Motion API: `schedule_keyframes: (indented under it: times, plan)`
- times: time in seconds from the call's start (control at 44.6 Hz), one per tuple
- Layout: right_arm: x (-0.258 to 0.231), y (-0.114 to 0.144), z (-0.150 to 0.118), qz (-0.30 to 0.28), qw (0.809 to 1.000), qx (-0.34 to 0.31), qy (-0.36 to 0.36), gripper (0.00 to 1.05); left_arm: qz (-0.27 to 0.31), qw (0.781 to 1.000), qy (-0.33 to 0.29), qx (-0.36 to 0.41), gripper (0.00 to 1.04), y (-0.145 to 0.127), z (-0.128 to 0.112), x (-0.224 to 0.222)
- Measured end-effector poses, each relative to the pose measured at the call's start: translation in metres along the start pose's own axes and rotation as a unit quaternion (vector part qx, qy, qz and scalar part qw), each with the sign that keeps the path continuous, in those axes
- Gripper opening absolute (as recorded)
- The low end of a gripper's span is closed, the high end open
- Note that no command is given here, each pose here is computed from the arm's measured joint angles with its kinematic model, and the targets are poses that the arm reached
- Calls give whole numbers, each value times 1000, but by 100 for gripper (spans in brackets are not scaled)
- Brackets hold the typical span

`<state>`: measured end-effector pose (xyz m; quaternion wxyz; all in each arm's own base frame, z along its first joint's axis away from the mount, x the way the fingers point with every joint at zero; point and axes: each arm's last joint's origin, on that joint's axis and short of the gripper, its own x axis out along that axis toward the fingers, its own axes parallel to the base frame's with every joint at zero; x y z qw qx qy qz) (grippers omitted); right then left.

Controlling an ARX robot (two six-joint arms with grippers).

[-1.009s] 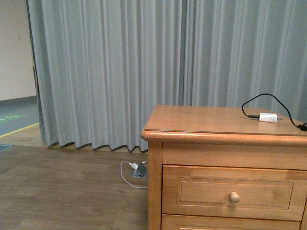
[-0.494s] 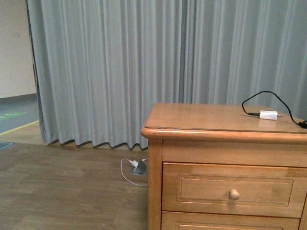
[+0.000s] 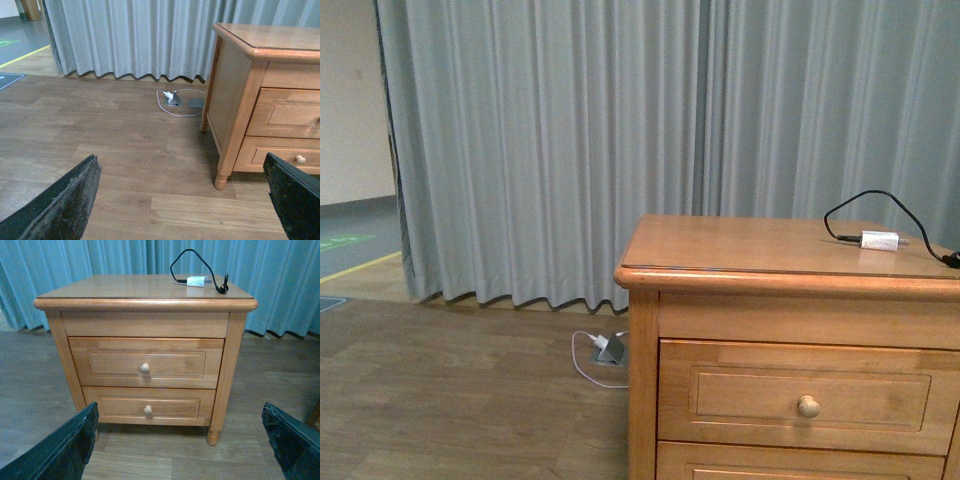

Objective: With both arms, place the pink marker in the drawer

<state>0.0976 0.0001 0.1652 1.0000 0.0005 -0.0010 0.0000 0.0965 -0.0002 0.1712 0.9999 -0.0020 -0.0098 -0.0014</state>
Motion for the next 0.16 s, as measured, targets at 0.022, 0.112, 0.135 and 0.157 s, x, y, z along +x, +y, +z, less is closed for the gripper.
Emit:
schedule_keyframes:
  times: [0.022, 0.112, 0.135, 0.157]
  plan:
    - [0, 0, 0, 0, 1000, 0, 0, 96, 0, 1000, 0, 0, 99, 0, 0, 0]
    - [0, 0, 0, 0, 1000, 0, 0, 96, 0, 1000, 0, 0, 99, 0, 0, 0]
    - [0, 0, 0, 0, 1000, 0, 0, 96, 0, 1000, 0, 0, 99, 0, 0, 0]
    - [0, 0, 0, 0, 1000, 0, 0, 96, 0, 1000, 0, 0, 99, 0, 0, 0]
